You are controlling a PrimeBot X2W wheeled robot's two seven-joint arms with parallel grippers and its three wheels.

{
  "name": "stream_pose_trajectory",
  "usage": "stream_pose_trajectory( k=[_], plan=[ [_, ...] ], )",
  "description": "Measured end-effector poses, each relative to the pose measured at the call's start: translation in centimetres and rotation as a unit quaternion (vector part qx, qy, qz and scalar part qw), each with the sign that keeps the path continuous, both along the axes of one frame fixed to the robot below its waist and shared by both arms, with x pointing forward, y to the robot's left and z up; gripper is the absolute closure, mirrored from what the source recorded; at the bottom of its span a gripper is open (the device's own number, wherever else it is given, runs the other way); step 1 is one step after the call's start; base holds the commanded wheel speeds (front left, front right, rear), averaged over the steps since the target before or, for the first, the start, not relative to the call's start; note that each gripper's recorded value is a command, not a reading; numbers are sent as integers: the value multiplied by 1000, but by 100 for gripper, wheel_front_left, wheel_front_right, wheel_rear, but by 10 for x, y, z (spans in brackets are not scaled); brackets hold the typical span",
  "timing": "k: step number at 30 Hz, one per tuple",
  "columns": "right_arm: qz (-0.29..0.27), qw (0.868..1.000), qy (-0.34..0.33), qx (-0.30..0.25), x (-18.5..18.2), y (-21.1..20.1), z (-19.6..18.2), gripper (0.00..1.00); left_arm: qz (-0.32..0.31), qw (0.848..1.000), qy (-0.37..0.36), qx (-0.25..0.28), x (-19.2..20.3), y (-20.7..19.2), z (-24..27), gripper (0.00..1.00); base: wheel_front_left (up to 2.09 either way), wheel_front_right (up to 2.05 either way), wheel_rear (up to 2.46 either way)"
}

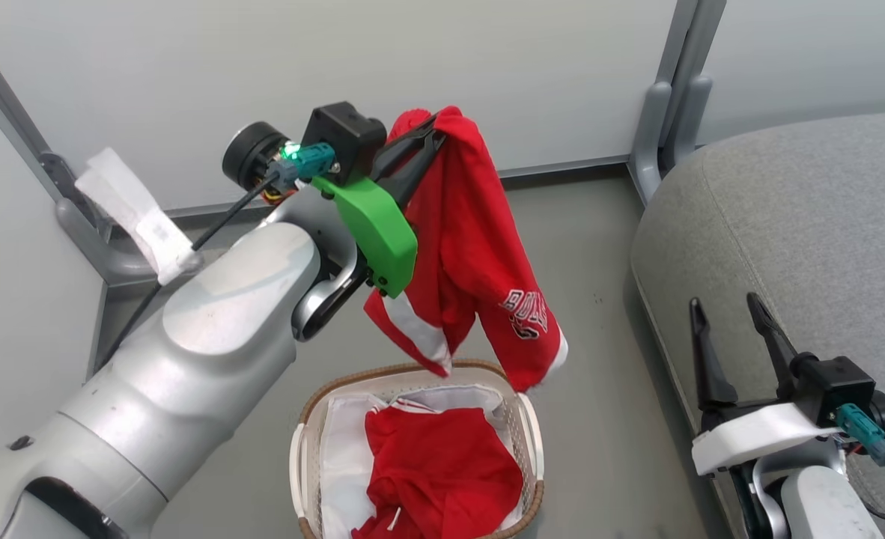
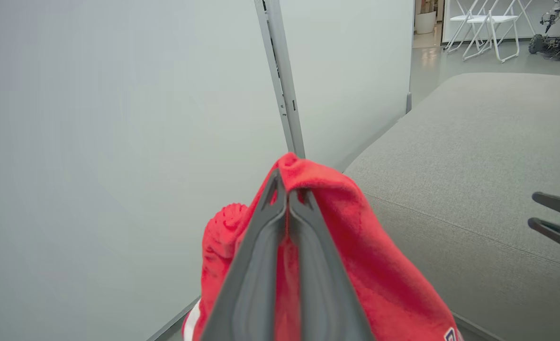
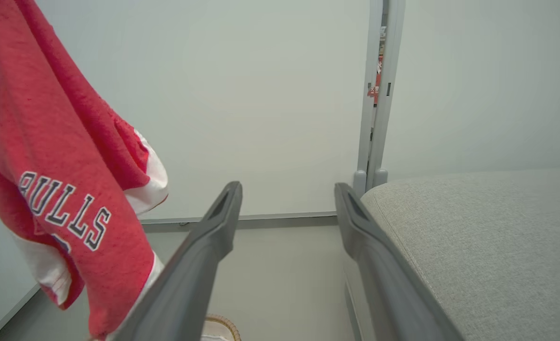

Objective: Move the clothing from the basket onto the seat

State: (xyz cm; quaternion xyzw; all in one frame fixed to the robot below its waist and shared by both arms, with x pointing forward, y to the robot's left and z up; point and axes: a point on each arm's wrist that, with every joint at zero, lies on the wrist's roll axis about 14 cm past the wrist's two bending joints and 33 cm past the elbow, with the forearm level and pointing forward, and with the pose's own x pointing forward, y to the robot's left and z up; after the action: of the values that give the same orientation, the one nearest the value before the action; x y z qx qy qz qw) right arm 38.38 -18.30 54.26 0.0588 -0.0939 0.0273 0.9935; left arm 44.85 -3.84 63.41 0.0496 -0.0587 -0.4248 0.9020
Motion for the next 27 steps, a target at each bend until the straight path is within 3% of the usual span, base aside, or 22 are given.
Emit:
stream_pose_trajectory(
  k=[8,16,27],
  plan=[
    [75,996,-48,-4,4,50,33,0,8,1000,-18,6,7,-3,23,100,0,0,0],
    [202,976,-71,-31,-5,135,47,0,23,1000,-18,2,13,-2,30,100,0,0,0],
    [258,958,-53,-116,14,174,31,0,27,1000,-13,6,6,1,30,100,0,0,0]
  ],
)
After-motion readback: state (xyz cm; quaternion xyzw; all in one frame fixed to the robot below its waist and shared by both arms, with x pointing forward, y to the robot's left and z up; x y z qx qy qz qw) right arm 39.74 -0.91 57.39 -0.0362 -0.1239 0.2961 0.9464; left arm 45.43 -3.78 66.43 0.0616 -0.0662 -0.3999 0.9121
